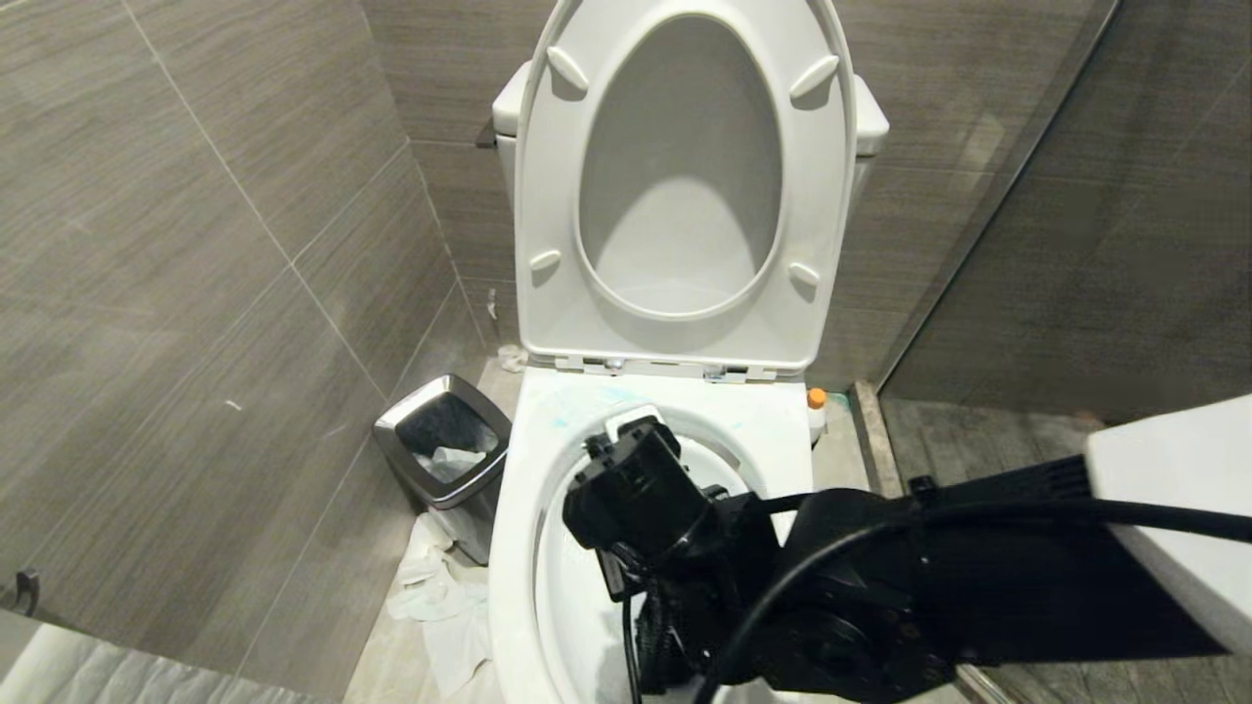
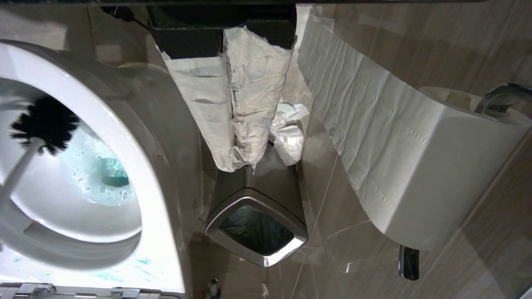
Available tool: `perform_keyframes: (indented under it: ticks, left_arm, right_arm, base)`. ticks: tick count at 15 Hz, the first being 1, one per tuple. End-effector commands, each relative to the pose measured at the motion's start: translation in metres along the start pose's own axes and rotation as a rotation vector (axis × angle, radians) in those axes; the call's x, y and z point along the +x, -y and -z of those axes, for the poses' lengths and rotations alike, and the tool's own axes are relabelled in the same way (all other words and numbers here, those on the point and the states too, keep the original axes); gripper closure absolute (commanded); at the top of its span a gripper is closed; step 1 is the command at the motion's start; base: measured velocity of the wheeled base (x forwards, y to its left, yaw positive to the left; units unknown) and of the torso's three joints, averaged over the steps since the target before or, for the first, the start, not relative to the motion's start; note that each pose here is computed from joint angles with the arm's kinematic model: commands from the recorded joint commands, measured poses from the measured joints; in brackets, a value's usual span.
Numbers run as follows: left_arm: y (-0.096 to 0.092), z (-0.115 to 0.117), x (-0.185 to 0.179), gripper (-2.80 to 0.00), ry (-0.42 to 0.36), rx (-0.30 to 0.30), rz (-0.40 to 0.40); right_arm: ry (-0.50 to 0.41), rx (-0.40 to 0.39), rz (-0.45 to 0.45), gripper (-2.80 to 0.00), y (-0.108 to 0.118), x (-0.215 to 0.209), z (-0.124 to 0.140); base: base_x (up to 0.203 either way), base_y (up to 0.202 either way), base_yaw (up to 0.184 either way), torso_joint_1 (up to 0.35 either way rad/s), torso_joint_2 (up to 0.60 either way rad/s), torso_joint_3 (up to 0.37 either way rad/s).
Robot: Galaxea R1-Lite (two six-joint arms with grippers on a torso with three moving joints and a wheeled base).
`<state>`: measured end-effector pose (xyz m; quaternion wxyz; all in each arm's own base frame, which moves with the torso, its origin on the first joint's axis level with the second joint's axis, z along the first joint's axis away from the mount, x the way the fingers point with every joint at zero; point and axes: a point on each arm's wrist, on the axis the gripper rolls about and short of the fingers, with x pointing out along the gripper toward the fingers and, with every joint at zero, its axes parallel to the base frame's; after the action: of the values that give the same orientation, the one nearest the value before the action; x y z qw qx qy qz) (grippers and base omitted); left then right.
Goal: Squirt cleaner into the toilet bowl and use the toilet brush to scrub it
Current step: Scrub the toilet bowl
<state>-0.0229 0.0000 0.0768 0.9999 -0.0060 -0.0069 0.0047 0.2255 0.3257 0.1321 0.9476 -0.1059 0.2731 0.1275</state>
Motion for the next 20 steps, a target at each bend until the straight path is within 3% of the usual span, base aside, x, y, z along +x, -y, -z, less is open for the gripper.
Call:
perform_keyframes:
  ticks: [1, 5, 8, 17, 20]
  left_arm:
    - [0.000, 0.002, 0.001, 0.00, -0.008, 0.000, -0.001]
    - [0.000, 0.002, 0.001, 0.00, -0.008, 0.000, -0.001]
    - [0.000, 0.002, 0.001, 0.00, -0.008, 0.000, -0.001]
    - [0.000, 0.002, 0.001, 0.00, -0.008, 0.000, -0.001]
    - [0.000, 0.002, 0.001, 0.00, -0.008, 0.000, -0.001]
  right_arm:
    - [0.012, 0.023, 0.010, 0.00, 0.024, -0.023, 0.001]
    - [0.050, 0.106, 0.094, 0.00, 0.061, -0.003, -0.010]
    - [0.107, 0.132, 0.142, 0.00, 0.072, 0.031, -0.021]
    - [0.263, 0.200, 0.121, 0.00, 0.038, 0.093, -0.062]
    - [0.276, 0.187, 0.076, 0.00, 0.014, 0.094, -0.061]
  base:
    - [0.000, 0.000, 0.000, 0.000, 0.00, 0.000]
    - [0.000, 0.000, 0.000, 0.000, 0.00, 0.000]
    - [0.000, 0.000, 0.000, 0.000, 0.00, 0.000]
    - [0.000, 0.000, 0.000, 0.000, 0.00, 0.000]
    - [0.000, 0.000, 0.000, 0.000, 0.00, 0.000]
